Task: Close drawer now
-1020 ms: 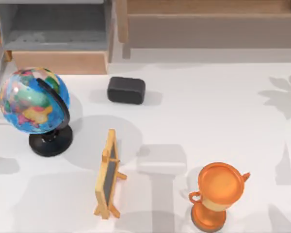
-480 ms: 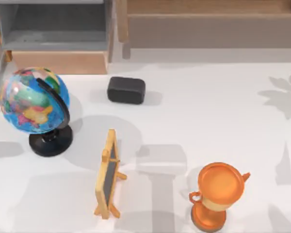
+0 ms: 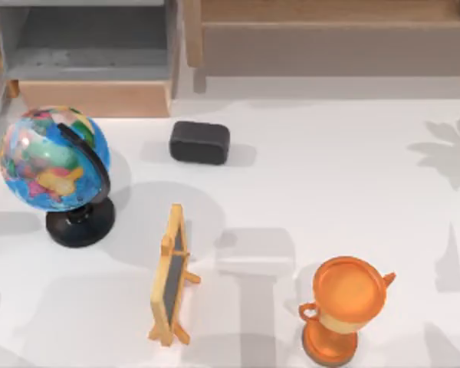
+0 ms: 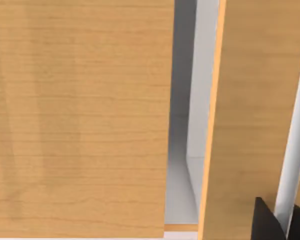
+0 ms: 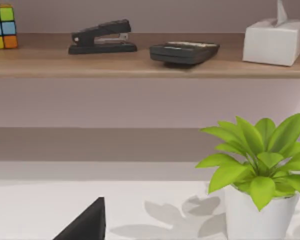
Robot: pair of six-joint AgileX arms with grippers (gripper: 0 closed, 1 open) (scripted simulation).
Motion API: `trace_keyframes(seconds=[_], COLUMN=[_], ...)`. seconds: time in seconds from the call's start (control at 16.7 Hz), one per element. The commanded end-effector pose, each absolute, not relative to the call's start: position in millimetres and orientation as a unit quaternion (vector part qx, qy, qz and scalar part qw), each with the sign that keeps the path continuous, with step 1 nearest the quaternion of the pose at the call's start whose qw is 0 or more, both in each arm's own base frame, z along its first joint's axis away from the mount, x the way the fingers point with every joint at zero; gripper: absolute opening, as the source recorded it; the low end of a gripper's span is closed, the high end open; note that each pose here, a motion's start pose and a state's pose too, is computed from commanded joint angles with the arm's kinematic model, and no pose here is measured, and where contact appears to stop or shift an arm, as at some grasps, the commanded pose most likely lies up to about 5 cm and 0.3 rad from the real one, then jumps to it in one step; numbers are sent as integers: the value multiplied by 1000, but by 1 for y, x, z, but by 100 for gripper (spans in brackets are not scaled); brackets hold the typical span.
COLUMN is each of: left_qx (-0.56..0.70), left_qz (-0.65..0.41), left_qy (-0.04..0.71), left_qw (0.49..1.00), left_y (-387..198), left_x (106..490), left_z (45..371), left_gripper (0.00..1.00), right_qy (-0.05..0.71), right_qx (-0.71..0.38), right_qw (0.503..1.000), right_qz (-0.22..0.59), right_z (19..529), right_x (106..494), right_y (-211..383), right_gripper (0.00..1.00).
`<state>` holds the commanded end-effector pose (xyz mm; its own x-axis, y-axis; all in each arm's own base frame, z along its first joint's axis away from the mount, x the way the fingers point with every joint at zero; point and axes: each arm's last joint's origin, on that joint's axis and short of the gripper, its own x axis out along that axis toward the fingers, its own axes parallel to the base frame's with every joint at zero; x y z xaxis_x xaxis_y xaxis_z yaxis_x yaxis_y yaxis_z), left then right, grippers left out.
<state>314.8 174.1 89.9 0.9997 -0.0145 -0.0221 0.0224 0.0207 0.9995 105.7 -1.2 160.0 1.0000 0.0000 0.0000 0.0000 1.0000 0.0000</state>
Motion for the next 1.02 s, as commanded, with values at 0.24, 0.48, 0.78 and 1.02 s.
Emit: trace_keyframes(seconds=[0.24, 0.48, 0.78, 1.02], left_qx=[700, 700, 700, 699], left_qz=[-13, -14, -13, -13], left_qy=[5, 4, 3, 5], left_qw=[714, 714, 714, 715], left_y=[175, 175, 173, 174], left_x=[330, 361, 378, 380], left_z=[88, 88, 90, 90], left_gripper=[0, 0, 0, 0], right_qy=[0, 0, 0, 0], right_qx=[0, 0, 0, 0], right_qw=[1000, 1000, 1000, 1000], right_qz=[0, 0, 0, 0], right_z=[160, 160, 160, 160], right_x=[106, 106, 106, 106], right_y=[-1, -1, -1, -1], right_gripper=[100, 100, 100, 100])
